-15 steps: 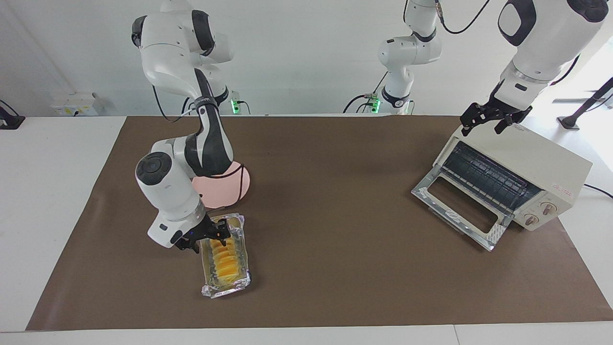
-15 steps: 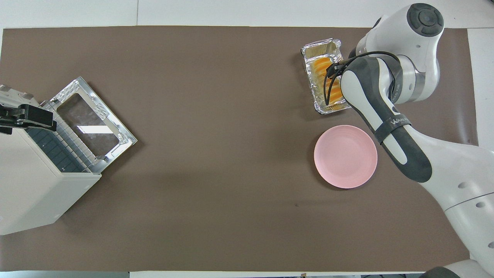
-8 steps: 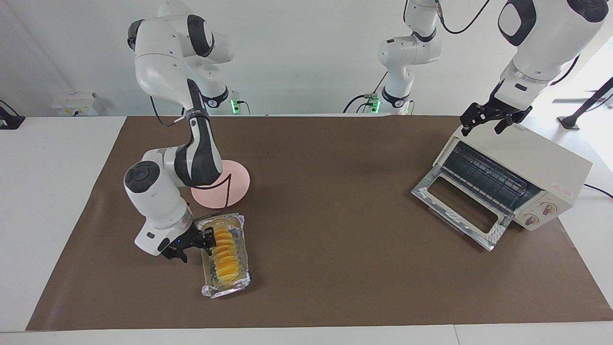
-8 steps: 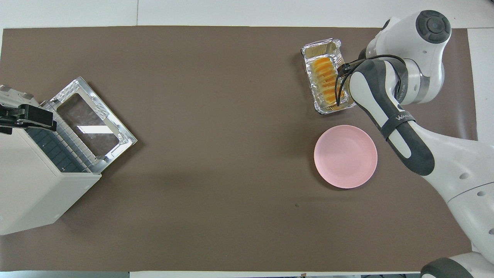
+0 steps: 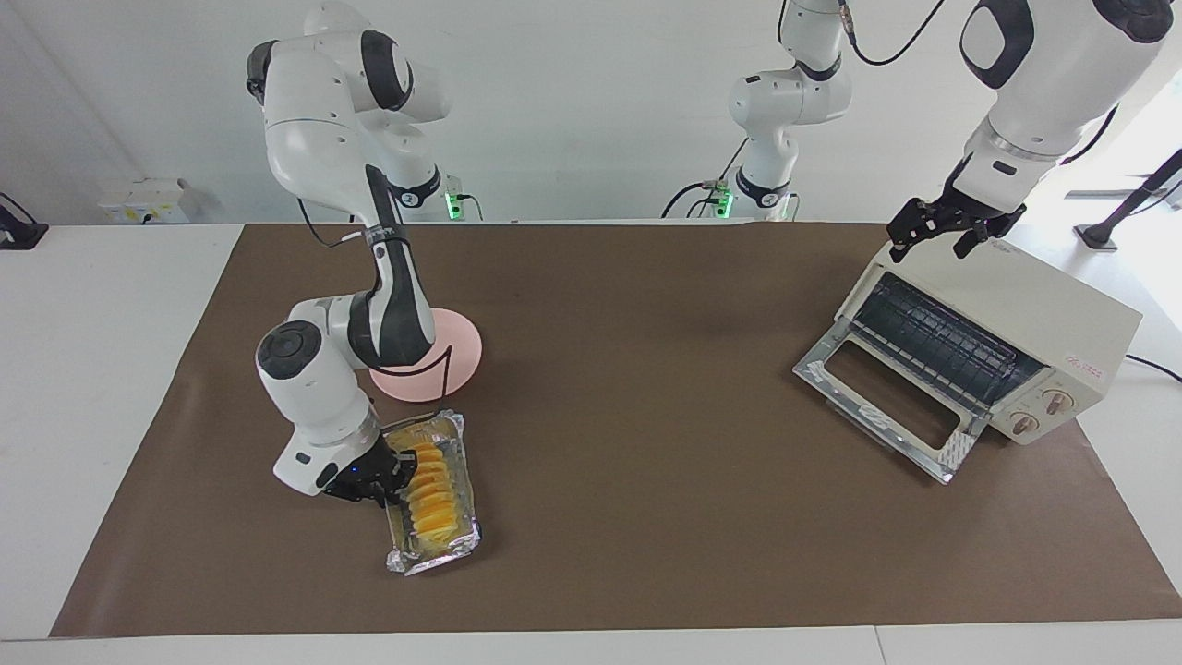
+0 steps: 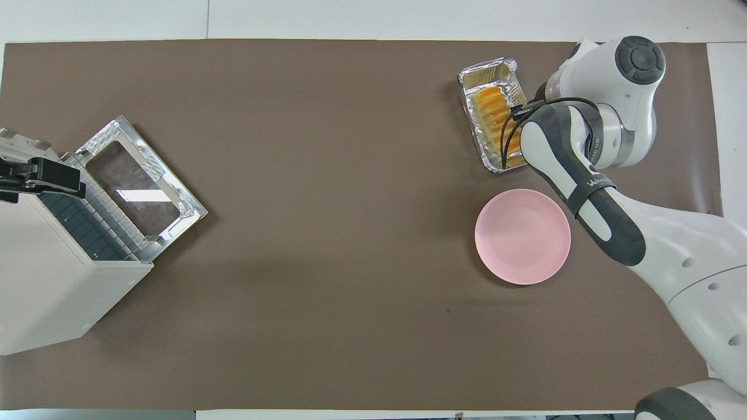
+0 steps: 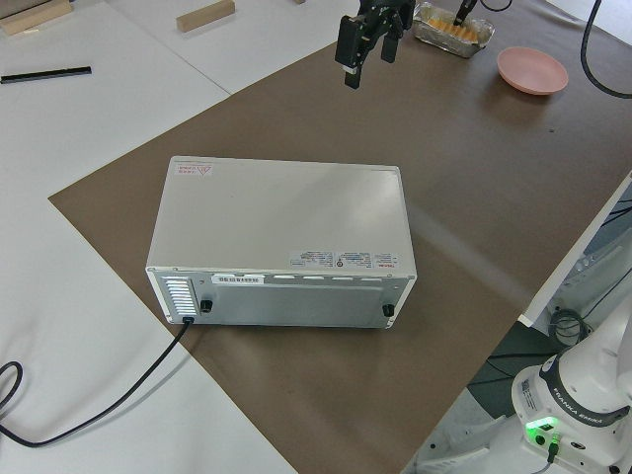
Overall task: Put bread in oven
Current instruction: 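Grasp the foil tray rim with the right gripper and drag it toward the oven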
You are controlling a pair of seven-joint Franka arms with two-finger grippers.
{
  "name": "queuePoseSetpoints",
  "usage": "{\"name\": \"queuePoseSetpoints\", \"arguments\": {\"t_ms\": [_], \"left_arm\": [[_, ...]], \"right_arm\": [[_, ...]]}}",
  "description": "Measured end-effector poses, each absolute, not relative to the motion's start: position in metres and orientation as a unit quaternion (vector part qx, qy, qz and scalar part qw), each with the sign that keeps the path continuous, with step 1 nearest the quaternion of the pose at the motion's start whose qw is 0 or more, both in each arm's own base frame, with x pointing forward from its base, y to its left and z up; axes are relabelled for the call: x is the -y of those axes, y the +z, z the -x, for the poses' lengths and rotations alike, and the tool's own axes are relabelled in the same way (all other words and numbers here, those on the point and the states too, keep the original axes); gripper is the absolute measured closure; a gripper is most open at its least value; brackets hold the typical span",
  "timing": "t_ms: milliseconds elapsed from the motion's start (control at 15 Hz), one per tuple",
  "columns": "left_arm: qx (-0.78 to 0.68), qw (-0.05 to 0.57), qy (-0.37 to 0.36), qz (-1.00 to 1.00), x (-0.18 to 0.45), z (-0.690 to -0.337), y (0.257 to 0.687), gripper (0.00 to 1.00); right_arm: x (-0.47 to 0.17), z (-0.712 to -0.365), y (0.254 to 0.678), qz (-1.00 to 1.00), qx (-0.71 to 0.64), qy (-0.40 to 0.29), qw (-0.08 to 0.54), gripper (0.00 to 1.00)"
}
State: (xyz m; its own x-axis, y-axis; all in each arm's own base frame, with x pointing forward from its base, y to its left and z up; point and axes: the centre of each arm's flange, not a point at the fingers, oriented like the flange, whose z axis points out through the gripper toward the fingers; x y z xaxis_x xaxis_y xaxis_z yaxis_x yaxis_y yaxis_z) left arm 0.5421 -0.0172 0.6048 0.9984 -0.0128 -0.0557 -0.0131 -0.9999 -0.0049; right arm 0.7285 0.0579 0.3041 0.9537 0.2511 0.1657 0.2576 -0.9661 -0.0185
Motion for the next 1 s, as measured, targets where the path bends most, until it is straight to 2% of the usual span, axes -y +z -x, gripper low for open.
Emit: {"name": "queuePoseSetpoints", "arguments": {"t_ms": [67, 333, 599, 798, 998], "left_arm": [[-0.006, 0.003, 0.028, 1.000, 0.017, -0.542, 0.605, 0.00], [-0.006, 0.003, 0.028, 1.000, 0.017, -0.542, 0.605, 0.00], [-0.006, 0.003, 0.028, 1.000, 0.017, -0.542, 0.605, 0.00], [-0.006, 0.003, 0.028, 1.000, 0.017, -0.542, 0.605, 0.00], [-0.006, 0.003, 0.028, 1.000, 0.017, -0.542, 0.605, 0.00]], "right_arm": [[-0.059, -0.729, 0.305, 0.988, 0.129, -0.082, 0.020, 0.98], [-0.059, -0.728, 0.314, 0.989, 0.130, -0.065, 0.022, 0.98], [-0.080, -0.726, 0.355, 0.990, 0.130, -0.027, 0.050, 0.98], [-0.148, -0.712, 0.398, 0.992, 0.112, -0.016, 0.059, 0.98], [-0.254, -0.674, 0.425, 0.996, 0.065, -0.005, 0.063, 0.98]]}}
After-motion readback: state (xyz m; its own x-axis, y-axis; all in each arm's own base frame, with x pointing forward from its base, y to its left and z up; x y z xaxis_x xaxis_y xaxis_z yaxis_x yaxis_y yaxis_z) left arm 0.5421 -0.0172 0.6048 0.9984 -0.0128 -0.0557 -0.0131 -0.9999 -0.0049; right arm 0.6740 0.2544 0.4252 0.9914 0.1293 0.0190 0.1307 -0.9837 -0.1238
